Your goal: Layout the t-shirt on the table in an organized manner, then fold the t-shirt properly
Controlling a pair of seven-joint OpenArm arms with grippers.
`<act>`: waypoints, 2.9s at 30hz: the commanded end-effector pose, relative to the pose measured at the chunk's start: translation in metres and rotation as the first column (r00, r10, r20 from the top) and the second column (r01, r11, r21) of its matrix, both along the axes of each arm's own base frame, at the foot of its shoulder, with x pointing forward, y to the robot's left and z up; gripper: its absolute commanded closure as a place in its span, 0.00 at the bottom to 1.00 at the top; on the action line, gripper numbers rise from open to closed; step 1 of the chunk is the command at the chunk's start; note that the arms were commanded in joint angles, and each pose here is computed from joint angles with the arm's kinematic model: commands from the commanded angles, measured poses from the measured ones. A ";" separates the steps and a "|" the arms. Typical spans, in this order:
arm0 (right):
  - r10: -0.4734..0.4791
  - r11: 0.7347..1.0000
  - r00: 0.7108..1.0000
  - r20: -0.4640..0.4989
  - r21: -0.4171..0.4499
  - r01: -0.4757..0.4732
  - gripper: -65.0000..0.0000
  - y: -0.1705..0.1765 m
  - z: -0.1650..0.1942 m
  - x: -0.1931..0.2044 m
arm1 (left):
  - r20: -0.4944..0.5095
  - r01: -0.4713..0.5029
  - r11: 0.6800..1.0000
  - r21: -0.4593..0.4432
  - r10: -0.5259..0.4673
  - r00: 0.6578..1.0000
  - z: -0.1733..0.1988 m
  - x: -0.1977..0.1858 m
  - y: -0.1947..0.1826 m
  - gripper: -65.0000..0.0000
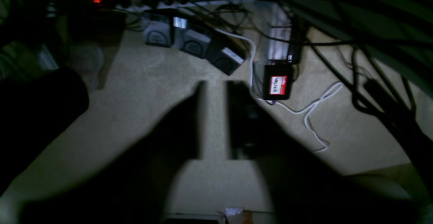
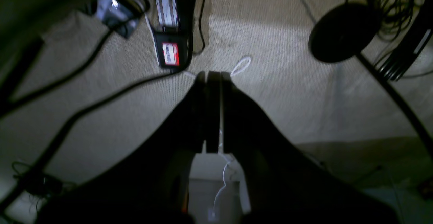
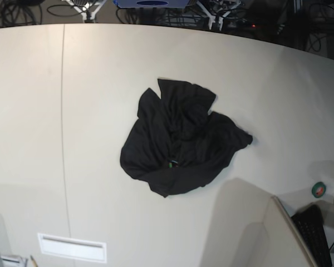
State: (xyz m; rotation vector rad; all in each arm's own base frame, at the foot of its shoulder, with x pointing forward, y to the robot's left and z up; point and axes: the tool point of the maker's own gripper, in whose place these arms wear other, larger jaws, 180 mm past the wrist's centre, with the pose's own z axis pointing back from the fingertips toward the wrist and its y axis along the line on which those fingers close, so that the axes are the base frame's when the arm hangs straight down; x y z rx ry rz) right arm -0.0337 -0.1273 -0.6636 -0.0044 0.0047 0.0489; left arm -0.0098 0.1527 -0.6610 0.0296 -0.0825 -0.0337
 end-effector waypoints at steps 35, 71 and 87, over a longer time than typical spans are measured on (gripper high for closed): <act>0.009 0.998 1.000 -0.025 -0.062 -0.011 1.00 -0.041 0.008 -0.042 | 0.047 0.048 0.998 0.036 -0.049 0.998 0.013 -0.051 0.027 1.00; -0.062 0.981 0.673 0.737 0.169 -0.095 0.73 0.049 0.279 0.230 | 0.696 0.031 0.998 -0.062 0.021 0.718 0.241 0.148 0.058 1.00; 0.301 0.774 0.526 0.795 0.118 -0.622 0.58 0.236 0.272 0.278 | 0.777 -0.256 0.966 0.017 0.149 0.612 0.264 0.196 0.154 0.62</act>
